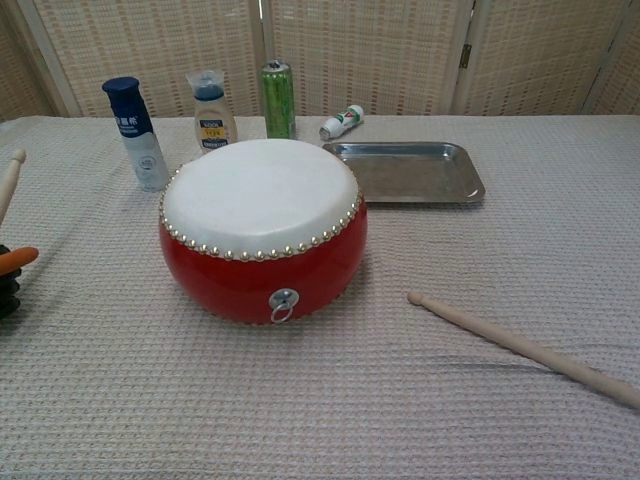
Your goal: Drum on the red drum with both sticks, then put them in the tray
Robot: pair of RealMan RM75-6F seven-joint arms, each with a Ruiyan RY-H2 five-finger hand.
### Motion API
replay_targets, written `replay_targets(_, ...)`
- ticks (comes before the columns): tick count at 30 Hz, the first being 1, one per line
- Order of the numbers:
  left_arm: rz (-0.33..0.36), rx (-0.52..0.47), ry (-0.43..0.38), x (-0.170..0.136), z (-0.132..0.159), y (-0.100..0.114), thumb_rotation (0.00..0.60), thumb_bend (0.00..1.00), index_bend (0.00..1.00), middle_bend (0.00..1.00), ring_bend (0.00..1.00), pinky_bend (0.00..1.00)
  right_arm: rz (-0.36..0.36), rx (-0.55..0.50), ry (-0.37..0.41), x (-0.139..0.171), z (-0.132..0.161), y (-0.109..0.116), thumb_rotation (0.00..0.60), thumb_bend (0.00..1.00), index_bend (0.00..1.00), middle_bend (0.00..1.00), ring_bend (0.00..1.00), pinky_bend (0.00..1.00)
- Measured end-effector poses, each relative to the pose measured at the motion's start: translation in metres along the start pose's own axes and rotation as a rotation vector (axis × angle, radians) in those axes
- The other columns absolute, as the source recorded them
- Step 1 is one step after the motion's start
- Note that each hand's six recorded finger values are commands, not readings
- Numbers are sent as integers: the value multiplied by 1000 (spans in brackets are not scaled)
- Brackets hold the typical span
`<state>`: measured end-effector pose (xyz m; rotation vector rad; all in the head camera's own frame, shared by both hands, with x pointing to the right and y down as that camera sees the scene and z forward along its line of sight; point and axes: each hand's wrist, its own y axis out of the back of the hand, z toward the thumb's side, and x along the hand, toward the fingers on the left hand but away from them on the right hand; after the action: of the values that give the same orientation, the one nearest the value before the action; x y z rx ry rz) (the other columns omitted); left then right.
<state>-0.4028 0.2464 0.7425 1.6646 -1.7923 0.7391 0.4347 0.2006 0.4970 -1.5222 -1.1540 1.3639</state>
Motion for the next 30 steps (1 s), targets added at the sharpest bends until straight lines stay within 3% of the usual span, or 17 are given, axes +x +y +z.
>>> replay_targets(11,22,-35,-49,-3,7,3,600,346,874,896,856,807,-1,4,6,1,3,1,600,219,75,174,19,70)
replay_targets(18,76,-69,-147,-8,25,9,600,362,928,951,906,893,-3,3,8,1,4,1,600,219,75,174,19,70)
replay_targets(26,63,116,-164,-12,28,10,600,361,938,961,917,917,-1,-3,10,1,4,0,600,219,75,174,19,70)
replay_targets(30,69,159,-171,-14,27,10,600,361,953,977,931,934,0,-3,10,1,4,0,600,219,75,174,19,70)
